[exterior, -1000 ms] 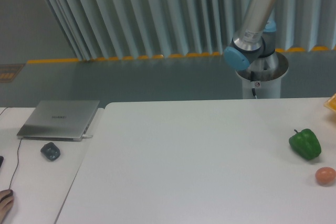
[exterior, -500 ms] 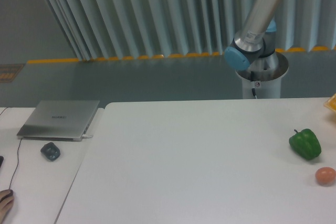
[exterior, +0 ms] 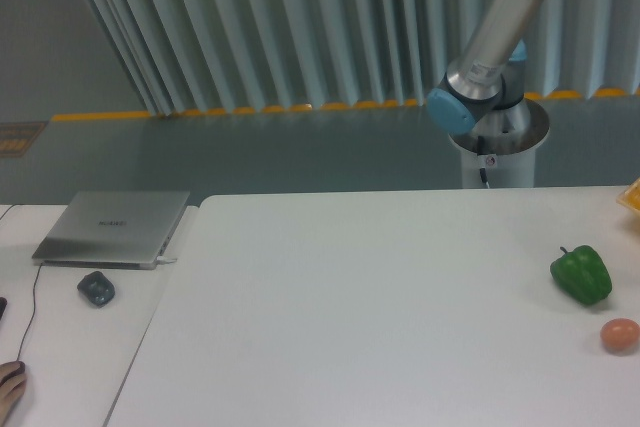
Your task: Place the red pepper on the table
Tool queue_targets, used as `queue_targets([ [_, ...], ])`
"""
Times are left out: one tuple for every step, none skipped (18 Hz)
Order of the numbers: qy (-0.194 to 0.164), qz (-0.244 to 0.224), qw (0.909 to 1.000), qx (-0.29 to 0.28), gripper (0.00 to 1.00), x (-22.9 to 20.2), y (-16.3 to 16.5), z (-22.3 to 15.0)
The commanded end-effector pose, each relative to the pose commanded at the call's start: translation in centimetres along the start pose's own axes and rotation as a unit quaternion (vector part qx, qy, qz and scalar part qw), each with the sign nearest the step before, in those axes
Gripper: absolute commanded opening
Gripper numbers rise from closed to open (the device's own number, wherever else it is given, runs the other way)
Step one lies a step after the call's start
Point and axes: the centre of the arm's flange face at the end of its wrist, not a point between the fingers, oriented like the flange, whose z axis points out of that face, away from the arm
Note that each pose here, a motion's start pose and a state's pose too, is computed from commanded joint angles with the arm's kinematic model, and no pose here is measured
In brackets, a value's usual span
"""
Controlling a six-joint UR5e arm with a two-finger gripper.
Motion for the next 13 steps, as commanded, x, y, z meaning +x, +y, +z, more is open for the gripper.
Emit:
queue_targets([
  [0.000,-0.001,1.0000,0.001,1.00,0.1,0.0,0.1],
  [0.000,-0.001,1.0000,0.000,1.00,0.1,0.1,0.3],
  [0.000,-0.002,1.0000,-0.003,1.00,0.2,0.2,0.3],
  [0.000,-0.002,1.0000,-0.002,1.00,0.3,0.3,0.7],
  [0.000,-0.003,1.0000,-0.002,1.00,0.4,0.4,1.0],
  [0.001,-0.004,1.0000,-0.004,1.00,0.5,0.4,1.1],
  [0.001,-0.005,1.0000,-0.003,1.00,0.6,0.5,1.2],
  [0.001,-0.005,1.0000,-0.003,1.00,0.6,0.5,1.2],
  [0.000,-0.005,1.0000,-0.002,1.00,0.6,0.4,1.2],
  [0.000,-0.005,1.0000,-0.002,1.00,0.6,0.5,1.3],
  [0.000,-0.006,1.0000,-0.001,1.00,0.7,0.5,1.5],
  [0.000,-0.006,1.0000,-0.001,1.00,0.7,0.5,1.6],
  [0.000,-0.006,1.0000,0.000,1.00,0.7,0.5,1.7],
])
